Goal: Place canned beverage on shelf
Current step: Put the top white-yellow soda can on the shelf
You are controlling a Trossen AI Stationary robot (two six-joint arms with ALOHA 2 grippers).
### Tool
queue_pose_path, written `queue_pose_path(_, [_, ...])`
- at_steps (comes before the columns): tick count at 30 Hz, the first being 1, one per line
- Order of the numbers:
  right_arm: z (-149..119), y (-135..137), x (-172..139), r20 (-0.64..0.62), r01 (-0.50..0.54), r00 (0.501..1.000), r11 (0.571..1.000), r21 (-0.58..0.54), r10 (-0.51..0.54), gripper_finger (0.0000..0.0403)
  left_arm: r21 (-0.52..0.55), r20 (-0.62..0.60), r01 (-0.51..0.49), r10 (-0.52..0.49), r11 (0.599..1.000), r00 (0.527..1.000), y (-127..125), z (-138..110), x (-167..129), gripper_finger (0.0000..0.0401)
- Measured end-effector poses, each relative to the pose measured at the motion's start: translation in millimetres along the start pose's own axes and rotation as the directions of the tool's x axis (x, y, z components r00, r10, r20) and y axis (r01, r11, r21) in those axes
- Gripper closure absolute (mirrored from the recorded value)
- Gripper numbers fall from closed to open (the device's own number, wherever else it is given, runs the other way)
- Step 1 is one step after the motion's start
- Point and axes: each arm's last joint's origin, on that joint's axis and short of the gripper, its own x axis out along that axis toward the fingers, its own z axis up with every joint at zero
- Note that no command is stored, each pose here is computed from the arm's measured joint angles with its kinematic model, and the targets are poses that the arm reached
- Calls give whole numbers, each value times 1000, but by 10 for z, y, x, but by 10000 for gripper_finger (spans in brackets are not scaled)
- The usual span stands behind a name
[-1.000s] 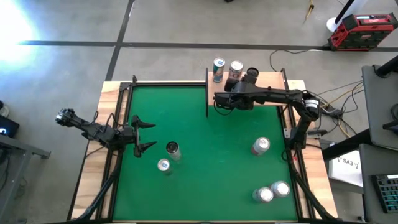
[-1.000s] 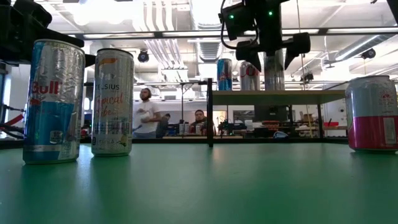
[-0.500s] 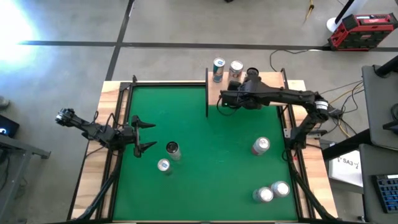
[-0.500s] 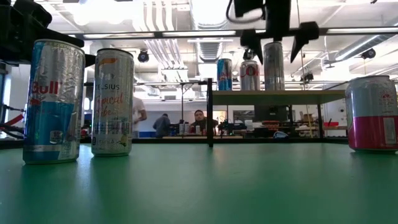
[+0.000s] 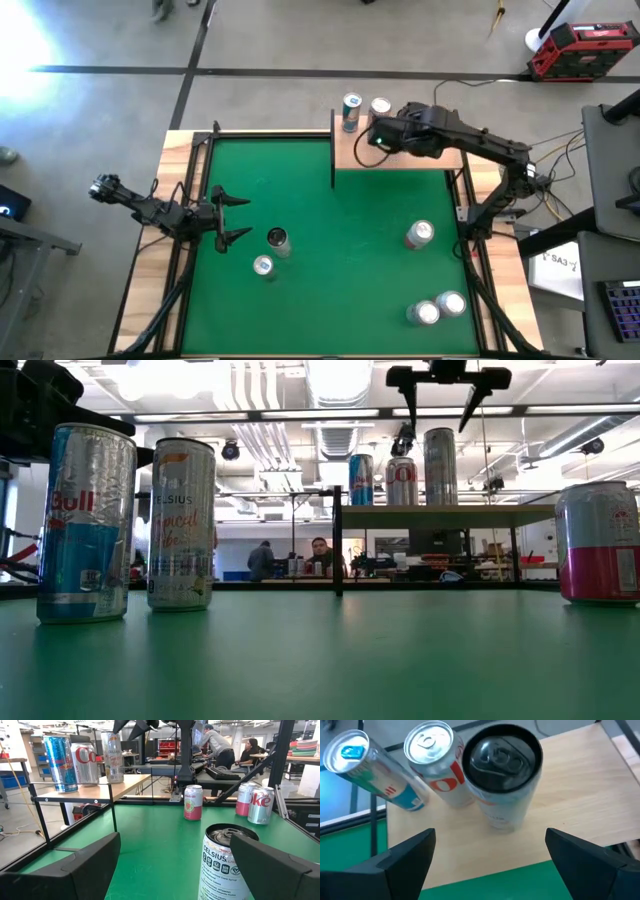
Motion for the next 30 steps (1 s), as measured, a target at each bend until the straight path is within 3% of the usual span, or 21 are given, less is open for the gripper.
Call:
queue_pose_path(6, [244, -16, -16, -45, -20, 999, 999, 38, 22, 34, 0, 0, 0, 0, 1000, 1000, 0, 0, 0, 40])
queue_pose_path(18, [627, -101, 234, -128, 49, 991, 987, 154, -29, 34, 0, 0, 0, 0, 1000, 1000, 0, 0, 0, 40])
queue_pose_path(30, [637, -58, 357, -185, 82, 982, 980, 182, -48, 34, 0, 0, 0, 0, 1000, 1000, 0, 0, 0, 40])
